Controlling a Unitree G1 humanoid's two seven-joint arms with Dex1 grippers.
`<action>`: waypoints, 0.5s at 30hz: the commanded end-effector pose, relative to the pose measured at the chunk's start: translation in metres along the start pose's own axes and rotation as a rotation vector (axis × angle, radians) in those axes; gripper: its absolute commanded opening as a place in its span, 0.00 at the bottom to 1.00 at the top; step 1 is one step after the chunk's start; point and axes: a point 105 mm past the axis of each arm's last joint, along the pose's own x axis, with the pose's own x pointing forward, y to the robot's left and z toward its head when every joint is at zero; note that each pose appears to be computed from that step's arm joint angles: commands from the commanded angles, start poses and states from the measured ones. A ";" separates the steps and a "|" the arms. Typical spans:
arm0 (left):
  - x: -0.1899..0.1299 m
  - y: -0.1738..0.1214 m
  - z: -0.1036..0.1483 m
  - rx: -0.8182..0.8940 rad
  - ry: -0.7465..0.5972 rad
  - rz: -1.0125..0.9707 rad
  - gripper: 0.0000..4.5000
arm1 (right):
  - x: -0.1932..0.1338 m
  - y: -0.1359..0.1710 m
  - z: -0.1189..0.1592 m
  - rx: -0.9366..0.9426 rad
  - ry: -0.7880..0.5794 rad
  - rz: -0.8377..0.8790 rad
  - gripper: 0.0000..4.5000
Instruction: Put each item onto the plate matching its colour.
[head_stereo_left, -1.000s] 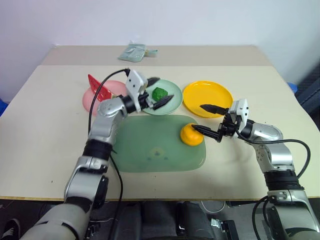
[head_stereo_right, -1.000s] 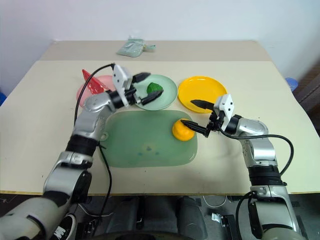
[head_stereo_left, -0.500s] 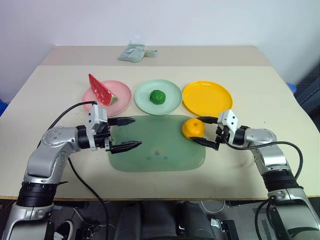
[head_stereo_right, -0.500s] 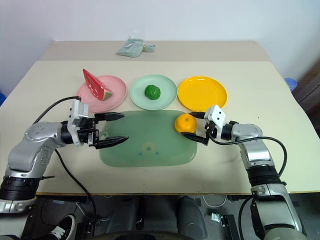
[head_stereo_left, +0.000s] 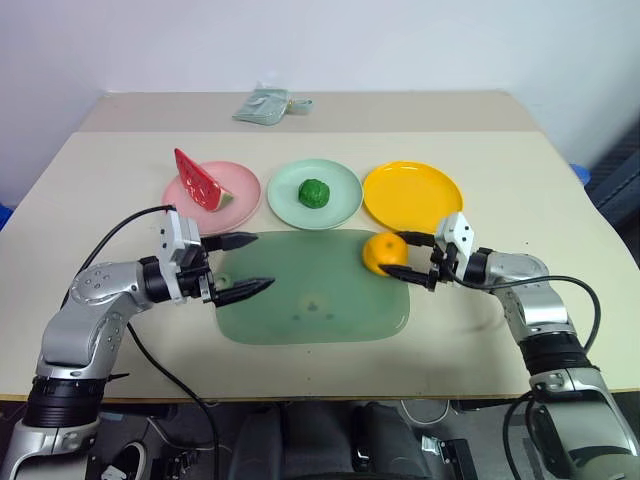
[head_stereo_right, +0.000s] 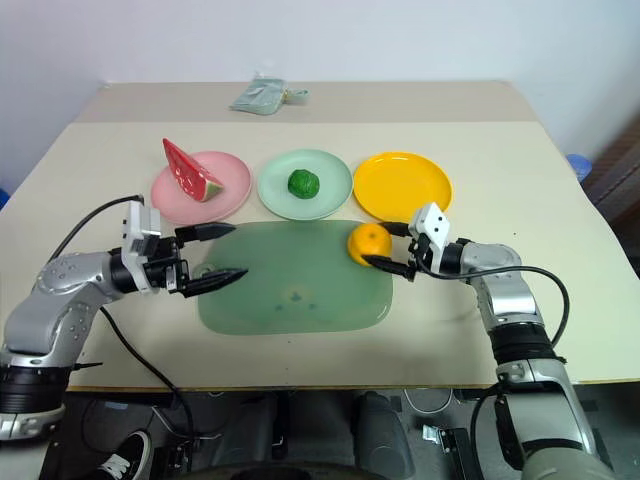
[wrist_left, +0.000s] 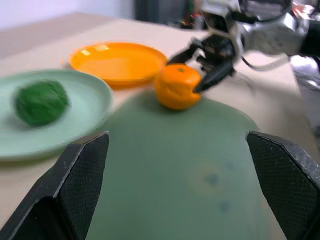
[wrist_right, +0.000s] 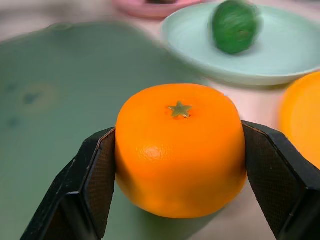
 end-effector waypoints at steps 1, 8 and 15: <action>0.006 0.011 0.014 0.049 -0.060 0.068 1.00 | -0.004 -0.038 0.040 -0.064 -0.139 -0.194 0.70; 0.051 0.016 0.019 0.105 -0.145 0.177 1.00 | 0.006 -0.074 0.030 -0.118 -0.029 -0.396 0.70; 0.062 0.002 0.017 0.084 -0.162 0.139 1.00 | 0.010 -0.077 0.020 -0.121 0.020 -0.391 0.99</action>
